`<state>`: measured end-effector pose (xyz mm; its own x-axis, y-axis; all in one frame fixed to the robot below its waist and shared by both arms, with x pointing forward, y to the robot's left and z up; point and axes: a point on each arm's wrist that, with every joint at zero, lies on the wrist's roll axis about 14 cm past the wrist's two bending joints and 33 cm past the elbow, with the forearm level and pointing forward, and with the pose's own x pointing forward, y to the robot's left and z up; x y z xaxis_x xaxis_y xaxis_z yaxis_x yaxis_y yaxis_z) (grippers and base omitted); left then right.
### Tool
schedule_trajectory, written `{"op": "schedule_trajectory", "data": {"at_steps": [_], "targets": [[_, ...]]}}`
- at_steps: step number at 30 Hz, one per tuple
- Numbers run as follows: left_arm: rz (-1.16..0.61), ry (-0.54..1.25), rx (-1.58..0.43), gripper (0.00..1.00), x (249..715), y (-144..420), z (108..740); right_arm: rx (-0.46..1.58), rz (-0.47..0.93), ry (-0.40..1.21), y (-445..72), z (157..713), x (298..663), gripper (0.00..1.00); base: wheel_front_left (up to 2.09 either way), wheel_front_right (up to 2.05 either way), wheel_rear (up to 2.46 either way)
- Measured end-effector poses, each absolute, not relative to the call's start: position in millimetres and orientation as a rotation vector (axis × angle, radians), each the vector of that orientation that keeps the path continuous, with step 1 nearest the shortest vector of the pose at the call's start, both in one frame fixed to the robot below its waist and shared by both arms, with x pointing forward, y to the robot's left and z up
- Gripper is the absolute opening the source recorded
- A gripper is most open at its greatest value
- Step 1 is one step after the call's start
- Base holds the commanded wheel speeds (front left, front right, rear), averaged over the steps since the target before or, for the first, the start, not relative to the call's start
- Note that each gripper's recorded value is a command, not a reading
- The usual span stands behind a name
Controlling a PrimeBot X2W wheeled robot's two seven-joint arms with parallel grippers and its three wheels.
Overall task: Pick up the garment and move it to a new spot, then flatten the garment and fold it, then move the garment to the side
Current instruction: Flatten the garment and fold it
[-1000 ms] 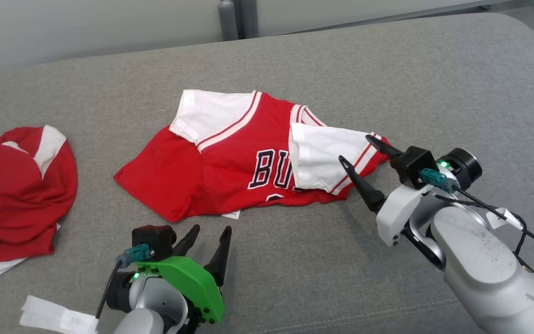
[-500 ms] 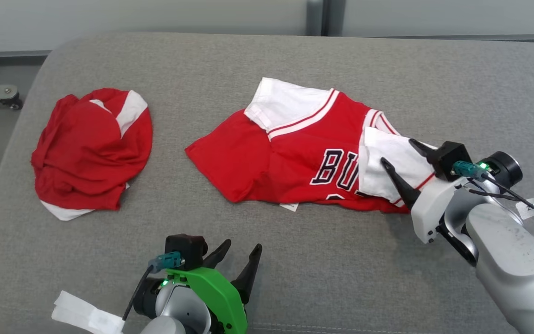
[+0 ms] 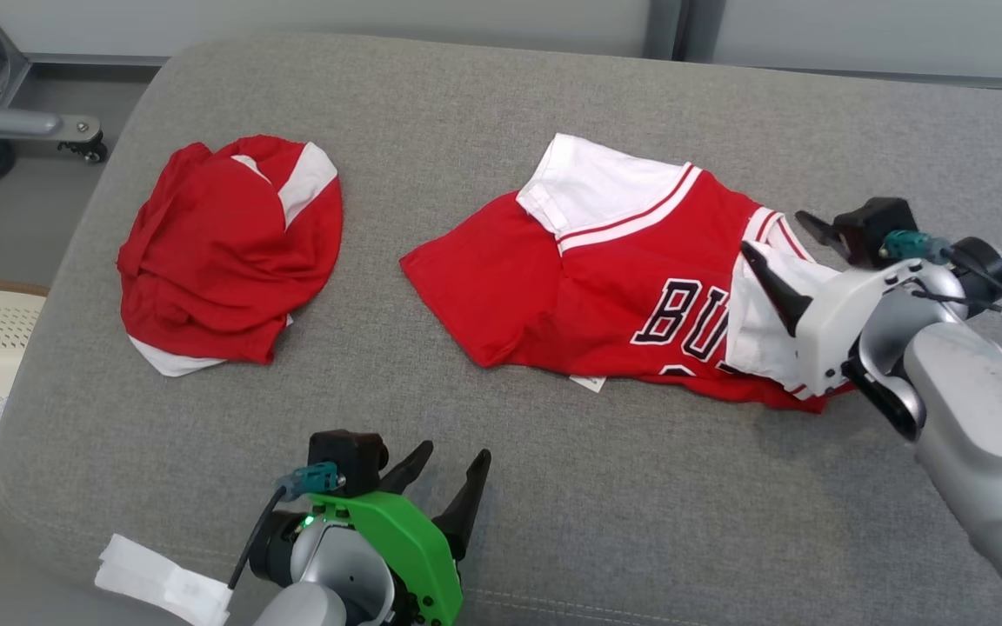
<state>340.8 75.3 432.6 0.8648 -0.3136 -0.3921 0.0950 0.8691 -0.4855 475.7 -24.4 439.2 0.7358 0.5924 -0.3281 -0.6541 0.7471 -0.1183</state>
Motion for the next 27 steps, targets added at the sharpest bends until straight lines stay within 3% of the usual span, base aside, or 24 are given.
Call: {"op": "schedule_trajectory", "data": {"at_steps": [8, 19, 21, 22, 24, 26, 27], "targets": [[-0.215, 0.488, -0.484, 1.0, 349, 78, 431, -0.296, 0.654, 0.431, -46, 408, 492, 1.0, 0.0, 0.0, 0.0], [-0.173, 0.496, -0.49, 1.0, 353, 90, 425, -0.283, 0.722, 0.595, -25, 372, 471, 0.98, 0.0, 0.0, 0.0], [-0.172, 0.494, -0.49, 1.0, 354, 90, 425, -0.275, 0.723, 0.605, -25, 371, 470, 0.47, 0.0, 0.0, 0.0], [-0.171, 0.492, -0.49, 1.0, 354, 90, 426, -0.275, 0.726, 0.61, -25, 370, 469, 0.4, 0.0, 0.0, 0.0], [-0.172, 0.489, -0.488, 1.0, 355, 91, 426, -0.278, 0.73, 0.619, -25, 368, 467, 0.14, 0.0, 0.0, 0.0], [-0.17, 0.482, -0.486, 1.0, 357, 92, 428, -0.281, 0.734, 0.625, -25, 368, 465, 0.0, 0.0, 0.0, 0.0], [-0.167, 0.481, -0.486, 1.0, 358, 93, 427, -0.281, 0.737, 0.626, -25, 368, 464, 0.0, 0.0, 0.0, 0.0]]}}
